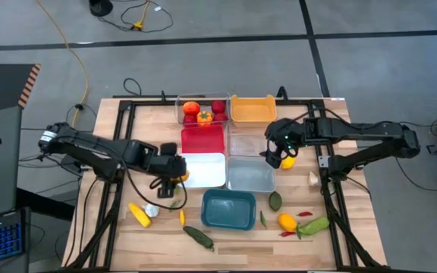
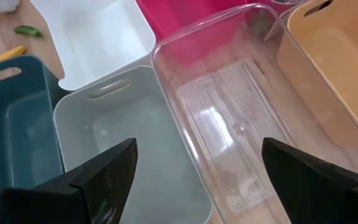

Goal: Sort produce into baskets
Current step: Put the middle left yellow lemon into the red bin

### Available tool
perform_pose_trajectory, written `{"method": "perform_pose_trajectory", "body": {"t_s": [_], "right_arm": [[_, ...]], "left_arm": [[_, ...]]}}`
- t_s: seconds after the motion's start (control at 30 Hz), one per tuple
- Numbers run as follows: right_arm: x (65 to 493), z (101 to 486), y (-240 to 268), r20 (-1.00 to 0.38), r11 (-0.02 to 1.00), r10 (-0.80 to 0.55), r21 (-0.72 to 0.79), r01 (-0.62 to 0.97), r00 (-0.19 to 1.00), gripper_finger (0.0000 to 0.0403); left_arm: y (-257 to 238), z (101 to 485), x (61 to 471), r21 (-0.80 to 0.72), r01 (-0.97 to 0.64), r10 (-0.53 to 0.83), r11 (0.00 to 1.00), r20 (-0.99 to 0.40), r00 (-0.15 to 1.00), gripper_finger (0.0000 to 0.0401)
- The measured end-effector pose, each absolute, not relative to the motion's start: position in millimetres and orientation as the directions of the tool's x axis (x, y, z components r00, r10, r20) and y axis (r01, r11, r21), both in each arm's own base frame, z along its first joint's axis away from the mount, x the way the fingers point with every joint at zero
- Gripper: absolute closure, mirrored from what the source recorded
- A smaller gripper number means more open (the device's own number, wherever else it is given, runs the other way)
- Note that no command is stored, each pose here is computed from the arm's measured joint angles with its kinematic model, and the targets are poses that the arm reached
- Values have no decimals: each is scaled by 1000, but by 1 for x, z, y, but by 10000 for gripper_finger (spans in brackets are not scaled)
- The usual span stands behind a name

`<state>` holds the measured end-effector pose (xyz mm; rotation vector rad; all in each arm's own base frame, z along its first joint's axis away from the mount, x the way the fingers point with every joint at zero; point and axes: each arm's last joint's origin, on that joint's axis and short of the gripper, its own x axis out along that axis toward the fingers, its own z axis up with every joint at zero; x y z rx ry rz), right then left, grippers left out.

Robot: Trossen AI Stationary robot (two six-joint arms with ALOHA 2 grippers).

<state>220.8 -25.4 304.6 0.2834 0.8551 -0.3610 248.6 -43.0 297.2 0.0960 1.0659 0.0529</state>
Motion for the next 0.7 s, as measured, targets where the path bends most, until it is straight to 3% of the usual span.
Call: {"method": "perform_pose_trajectory", "body": {"t_s": [0.23, 0.47, 0.7], "right_arm": [[221, 304, -24, -776, 905, -191, 98, 414, 601, 31], [220, 304, -24, -783, 902, -188, 101, 419, 593, 31], [212, 304, -25, -807, 898, -188, 90, 431, 559, 31]], "left_arm": [[-1, 303, 262, 162, 5, 132, 987, -817, 562, 159], [52, 298, 267, 95, -26, 92, 995, -786, 612, 159], [97, 265, 281, 112, -111, 155, 987, -809, 567, 158]]}}
